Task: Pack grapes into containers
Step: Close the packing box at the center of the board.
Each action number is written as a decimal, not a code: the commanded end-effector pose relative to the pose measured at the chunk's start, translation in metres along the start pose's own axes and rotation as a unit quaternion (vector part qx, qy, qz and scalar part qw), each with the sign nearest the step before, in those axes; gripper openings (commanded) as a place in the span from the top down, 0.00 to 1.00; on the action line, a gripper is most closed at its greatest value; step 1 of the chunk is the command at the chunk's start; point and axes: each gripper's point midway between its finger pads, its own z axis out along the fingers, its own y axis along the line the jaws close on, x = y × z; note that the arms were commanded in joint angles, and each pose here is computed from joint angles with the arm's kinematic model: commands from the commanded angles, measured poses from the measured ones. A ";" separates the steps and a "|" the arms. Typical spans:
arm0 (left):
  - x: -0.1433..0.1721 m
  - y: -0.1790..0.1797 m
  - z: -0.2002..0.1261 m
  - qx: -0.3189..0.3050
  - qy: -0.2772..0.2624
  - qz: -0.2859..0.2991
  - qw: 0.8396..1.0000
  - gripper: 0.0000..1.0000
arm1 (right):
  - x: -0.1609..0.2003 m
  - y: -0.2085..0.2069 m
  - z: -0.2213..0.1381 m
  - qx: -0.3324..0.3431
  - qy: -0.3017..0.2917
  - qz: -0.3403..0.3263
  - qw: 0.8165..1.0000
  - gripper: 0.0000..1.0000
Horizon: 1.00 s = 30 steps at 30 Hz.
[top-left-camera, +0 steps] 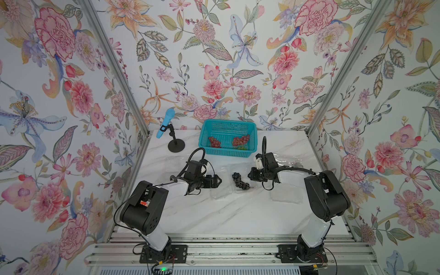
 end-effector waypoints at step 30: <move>-0.076 -0.082 -0.055 0.055 -0.094 0.052 0.993 0.00 | -0.004 0.003 0.012 0.109 0.005 -0.060 0.992 0.83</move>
